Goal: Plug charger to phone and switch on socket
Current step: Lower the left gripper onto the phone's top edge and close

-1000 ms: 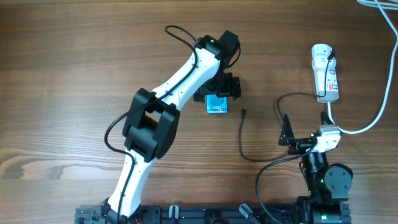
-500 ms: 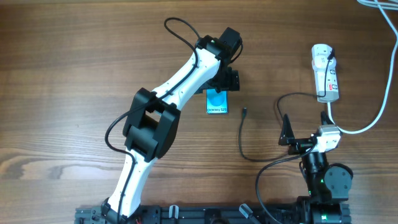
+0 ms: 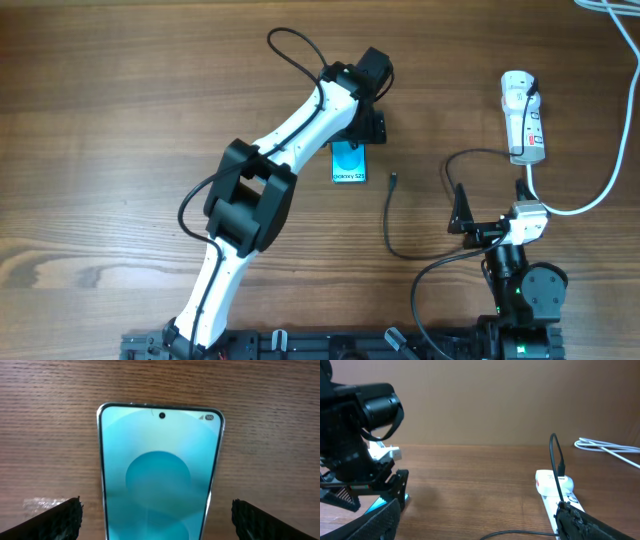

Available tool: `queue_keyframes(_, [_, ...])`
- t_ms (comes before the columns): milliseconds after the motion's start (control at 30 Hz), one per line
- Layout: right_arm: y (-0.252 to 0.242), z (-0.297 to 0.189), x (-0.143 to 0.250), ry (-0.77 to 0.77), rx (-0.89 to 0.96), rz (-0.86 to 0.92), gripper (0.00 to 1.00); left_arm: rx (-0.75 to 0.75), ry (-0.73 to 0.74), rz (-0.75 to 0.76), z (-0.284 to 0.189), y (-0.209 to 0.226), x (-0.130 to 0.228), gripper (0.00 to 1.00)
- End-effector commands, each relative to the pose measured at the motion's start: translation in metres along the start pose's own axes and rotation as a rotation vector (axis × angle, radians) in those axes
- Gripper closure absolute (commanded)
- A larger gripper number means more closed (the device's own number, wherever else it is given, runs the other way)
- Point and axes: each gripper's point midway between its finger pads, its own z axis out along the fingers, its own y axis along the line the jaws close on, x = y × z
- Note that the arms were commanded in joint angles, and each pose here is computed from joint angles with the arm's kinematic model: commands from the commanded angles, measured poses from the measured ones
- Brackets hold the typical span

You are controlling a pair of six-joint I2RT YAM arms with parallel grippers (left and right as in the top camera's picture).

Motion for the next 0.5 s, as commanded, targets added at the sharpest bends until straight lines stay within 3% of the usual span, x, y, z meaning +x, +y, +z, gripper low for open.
queue_keyframes(0, [-0.001,0.0,-0.002,-0.01,0.007,0.012,0.0,-0.024,-0.009,-0.002,0.015,-0.004,0.0,0.0])
queue_keyframes(467, [-0.001,0.0,-0.002,-0.01,0.007,0.012,0.0,-0.087,-0.025,0.004,0.021,0.006,-0.001,0.0])
